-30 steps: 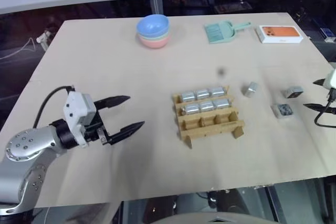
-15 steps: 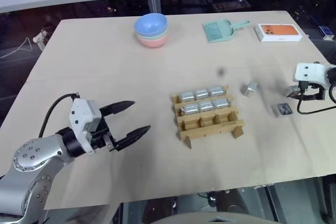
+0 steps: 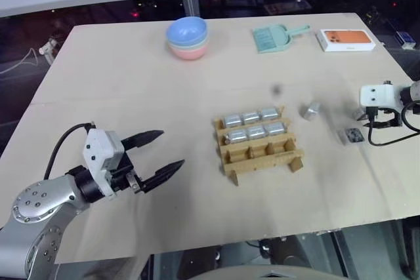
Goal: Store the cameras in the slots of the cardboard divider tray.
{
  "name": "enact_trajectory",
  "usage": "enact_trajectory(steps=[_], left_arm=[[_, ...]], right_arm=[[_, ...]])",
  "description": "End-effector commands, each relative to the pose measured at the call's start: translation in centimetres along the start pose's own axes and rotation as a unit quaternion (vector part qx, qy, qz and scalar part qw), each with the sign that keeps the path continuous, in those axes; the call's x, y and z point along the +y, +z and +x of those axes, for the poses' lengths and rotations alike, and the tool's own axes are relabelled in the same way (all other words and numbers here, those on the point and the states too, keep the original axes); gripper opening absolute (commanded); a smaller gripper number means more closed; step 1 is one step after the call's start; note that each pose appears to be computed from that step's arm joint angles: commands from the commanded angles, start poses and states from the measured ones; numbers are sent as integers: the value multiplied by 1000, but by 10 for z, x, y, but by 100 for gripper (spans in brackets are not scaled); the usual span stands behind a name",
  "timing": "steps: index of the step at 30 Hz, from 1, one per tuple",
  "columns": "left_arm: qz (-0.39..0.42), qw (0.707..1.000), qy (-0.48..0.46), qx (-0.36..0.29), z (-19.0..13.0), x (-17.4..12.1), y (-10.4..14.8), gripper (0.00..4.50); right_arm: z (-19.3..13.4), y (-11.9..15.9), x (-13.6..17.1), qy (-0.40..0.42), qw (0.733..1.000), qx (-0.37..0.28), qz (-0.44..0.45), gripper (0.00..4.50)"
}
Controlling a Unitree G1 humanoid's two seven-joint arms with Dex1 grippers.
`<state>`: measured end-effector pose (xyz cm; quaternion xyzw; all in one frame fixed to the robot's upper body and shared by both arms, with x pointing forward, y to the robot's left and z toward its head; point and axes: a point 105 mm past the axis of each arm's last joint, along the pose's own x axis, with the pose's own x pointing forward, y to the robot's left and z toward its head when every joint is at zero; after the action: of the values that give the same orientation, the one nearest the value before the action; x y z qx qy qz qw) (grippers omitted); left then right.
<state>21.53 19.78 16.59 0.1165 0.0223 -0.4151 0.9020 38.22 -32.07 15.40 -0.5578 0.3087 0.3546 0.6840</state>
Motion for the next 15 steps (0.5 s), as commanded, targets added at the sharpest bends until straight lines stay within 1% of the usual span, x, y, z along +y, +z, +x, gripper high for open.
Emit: enact_trajectory(steps=[1,4,5,6,7,11,15], left_arm=[[31,999,8,-4,-4,2,8,450],[33,999,8,-3,-4,3,7,450],[33,999,8,-2,-4,4,7,450],[34,999,8,-3,-4,4,8,450],[35,999,8,-3,-3,5,8,450],[42,999,6,2,-4,8,9,450],[51,999,4,9,-5,12,10,450]], right_arm=[[-8,2,-11,-23,1000,7,-19,303],[-7,3,-11,-26,999,5,-18,143],[-6,3,-11,-26,999,5,-19,101],[-6,4,-11,-26,999,4,-19,73],[-6,5,-11,-26,999,1,-20,62],[-9,16,-16,-32,999,-26,-25,62],[-21,38,-30,-41,996,-60,-59,62]])
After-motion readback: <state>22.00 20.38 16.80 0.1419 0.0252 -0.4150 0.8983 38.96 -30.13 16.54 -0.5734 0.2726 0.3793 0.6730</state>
